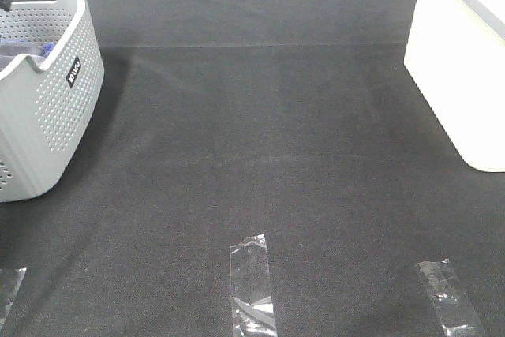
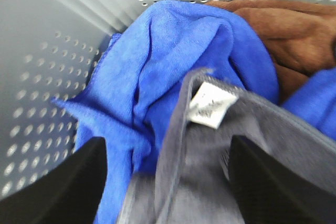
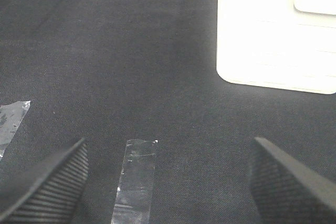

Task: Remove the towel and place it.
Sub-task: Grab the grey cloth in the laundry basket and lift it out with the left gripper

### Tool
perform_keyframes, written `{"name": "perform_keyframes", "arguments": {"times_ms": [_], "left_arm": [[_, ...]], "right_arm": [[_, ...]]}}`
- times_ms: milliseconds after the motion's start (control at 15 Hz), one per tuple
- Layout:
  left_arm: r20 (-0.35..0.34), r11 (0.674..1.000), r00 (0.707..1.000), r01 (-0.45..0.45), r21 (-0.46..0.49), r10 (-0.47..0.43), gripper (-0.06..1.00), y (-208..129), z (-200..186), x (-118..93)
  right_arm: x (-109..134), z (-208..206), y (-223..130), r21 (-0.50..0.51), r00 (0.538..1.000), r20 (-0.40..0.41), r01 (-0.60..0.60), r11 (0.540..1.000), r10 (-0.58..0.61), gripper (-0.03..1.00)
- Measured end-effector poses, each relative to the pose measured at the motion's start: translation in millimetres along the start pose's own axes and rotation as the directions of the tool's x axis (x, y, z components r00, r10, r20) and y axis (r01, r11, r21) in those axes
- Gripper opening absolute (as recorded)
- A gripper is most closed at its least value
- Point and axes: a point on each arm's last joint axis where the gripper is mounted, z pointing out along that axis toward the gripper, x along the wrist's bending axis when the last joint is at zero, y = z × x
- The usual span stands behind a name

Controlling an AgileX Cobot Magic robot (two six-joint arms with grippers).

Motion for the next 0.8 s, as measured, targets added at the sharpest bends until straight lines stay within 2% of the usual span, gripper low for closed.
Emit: {"name": "perform_keyframes", "arguments": {"times_ms": [333, 667, 800], "left_arm": [[0.002, 1.000, 1.000, -0.009, 0.025, 0.009, 0.63, -4.4, 28.2, -5.1], [0.003, 0.999, 1.000, -0.017, 0.028, 0.017, 0.47, -6.8, 38.4, -7.0], [0.004, 0.999, 1.000, -0.018, 0.030, 0.017, 0.37, -7.2, 39.4, -7.2]], "right_arm": [[0.0, 0.0, 0.0, 0.000, 1.000, 0.000, -0.001, 1.000, 0.001, 0.78], [0.0, 0.0, 0.0, 0.000, 1.000, 0.000, -0.001, 1.000, 0.001, 0.78], [0.0, 0.0, 0.0, 0.000, 1.000, 0.000, -0.001, 1.000, 0.001, 0.78]]}}
